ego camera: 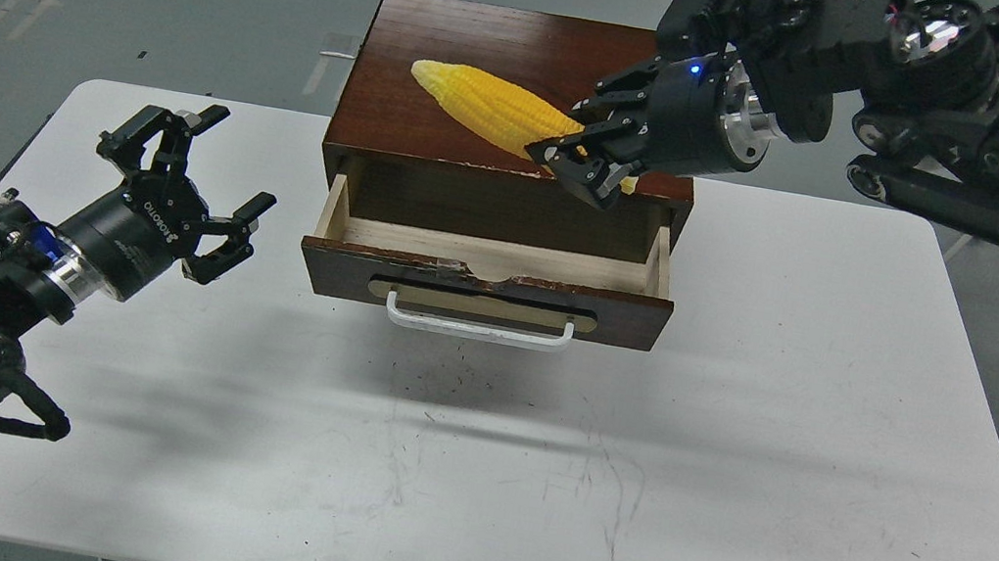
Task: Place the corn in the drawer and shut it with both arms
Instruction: 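Lift the corn with the right gripper and carry it over the drawer, then lower the corn into the open drawer and open the right gripper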
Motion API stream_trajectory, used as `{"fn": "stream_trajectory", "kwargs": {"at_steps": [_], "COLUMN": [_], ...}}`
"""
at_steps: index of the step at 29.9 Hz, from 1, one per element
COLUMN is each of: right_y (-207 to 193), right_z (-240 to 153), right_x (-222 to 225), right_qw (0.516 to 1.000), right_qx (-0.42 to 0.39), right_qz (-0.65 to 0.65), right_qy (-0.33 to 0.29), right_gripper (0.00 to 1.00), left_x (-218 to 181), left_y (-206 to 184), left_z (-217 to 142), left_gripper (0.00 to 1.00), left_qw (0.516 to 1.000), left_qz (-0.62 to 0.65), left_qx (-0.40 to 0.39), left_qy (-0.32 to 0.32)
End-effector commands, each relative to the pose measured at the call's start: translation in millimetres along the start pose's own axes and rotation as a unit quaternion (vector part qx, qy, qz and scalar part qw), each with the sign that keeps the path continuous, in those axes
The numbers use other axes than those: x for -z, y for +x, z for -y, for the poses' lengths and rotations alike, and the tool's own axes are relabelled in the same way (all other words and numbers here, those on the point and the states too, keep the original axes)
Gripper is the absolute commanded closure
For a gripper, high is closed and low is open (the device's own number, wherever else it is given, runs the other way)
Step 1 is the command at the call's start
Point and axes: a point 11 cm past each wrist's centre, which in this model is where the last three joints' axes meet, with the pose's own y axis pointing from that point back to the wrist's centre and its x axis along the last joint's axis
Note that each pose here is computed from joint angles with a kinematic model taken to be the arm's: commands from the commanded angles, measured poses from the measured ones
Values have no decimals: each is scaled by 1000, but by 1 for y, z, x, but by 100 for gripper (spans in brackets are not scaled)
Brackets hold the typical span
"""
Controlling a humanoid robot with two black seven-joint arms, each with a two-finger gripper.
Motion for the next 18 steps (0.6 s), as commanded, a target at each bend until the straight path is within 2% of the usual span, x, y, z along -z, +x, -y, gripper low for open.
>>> {"fn": "stream_trajectory", "kwargs": {"at_steps": [1, 12, 15, 17, 18], "right_y": [-6, -37, -39, -40, -40], "right_z": [12, 46, 51, 51, 52], "right_x": [3, 18, 18, 17, 17], "right_qw": [999, 997, 997, 998, 998], "right_qx": [11, 29, 28, 28, 27], "right_qz": [-36, -59, -60, -58, -56], "right_qy": [4, 31, 30, 28, 29], "right_gripper": [75, 75, 65, 50, 36], "left_x": [-1, -1, -1, -1, -1], "left_y": [1, 1, 1, 1, 1], "left_z": [0, -1, -1, -1, -1], "left_gripper": [0, 0, 0, 0, 0], "left_qw": [1000, 1000, 1000, 1000, 1000], "left_qz": [0, -1, 0, -1, -1], "left_qx": [-1, -1, -2, -2, -2], "left_qy": [-1, -1, -2, -2, -2]}}
